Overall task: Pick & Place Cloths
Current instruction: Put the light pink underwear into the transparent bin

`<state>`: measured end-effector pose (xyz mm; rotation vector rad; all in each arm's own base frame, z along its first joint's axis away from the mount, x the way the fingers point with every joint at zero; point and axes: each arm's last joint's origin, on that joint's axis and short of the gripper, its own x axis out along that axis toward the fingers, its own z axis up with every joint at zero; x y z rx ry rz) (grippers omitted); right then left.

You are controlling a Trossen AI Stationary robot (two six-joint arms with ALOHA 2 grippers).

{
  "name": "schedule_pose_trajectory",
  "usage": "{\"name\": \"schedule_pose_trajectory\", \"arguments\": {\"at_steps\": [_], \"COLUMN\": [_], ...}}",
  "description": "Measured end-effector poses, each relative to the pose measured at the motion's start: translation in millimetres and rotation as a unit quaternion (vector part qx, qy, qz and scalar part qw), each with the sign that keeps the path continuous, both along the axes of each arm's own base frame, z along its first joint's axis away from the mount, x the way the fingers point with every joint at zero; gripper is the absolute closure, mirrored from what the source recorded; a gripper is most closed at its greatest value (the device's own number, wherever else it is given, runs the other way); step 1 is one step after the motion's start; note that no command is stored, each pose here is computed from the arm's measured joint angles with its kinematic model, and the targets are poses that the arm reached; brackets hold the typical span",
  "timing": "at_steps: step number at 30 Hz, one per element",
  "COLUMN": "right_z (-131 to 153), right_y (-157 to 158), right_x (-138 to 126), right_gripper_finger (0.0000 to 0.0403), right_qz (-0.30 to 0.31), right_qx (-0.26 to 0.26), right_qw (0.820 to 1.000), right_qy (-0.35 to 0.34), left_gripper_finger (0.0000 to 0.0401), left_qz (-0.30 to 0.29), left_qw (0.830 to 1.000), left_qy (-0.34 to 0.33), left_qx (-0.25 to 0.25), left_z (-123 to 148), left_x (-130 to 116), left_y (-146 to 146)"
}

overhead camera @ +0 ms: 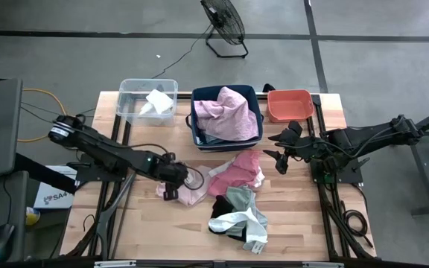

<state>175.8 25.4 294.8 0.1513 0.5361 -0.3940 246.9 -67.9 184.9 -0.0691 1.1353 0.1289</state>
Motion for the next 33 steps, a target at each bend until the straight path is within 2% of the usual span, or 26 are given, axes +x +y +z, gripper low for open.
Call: {"name": "schedule_pose_trajectory", "arguments": {"at_steps": [14, 17, 21, 24, 28, 33], "right_z": [-0.1, -0.1, -0.1, -0.1, -0.1, -0.2], "right_y": [0.1, 0.0, 0.0, 0.0, 0.0, 0.6], "right_x": [0.0, 0.0, 0.0, 0.0, 0.0, 0.1], "right_gripper_finger": [0.016, 0.016, 0.016, 0.016, 0.016, 0.016], "right_qz": [0.0, 0.0, 0.0, 0.0, 0.001, 0.008], "right_qx": [0.0, 0.0, 0.0, 0.0, 0.0, 0.006], "right_qw": [1.0, 1.0, 1.0, 1.0, 1.0, 1.0], "right_qy": [0.0, 0.0, 0.0, 0.0, 0.0, 0.001], "left_gripper_finger": [0.0243, 0.0281, 0.0376, 0.0392, 0.0397, 0.0399], "left_qz": [-0.02, -0.018, -0.019, -0.02, -0.012, -0.004], "left_qw": [0.997, 0.997, 0.997, 0.998, 0.996, 0.992], "left_qy": [0.059, 0.064, 0.063, 0.063, 0.085, 0.106], "left_qx": [0.036, 0.036, 0.03, 0.026, 0.026, 0.062], "left_z": [-34.2, -37.2, -37.8, -36.8, -25.1, 26.4], "left_x": [11.4, 12.7, 13.3, 12.8, 15.5, 25.4], "left_y": [-2.7, -3.2, -3.7, -3.7, -4.5, -6.0]}}
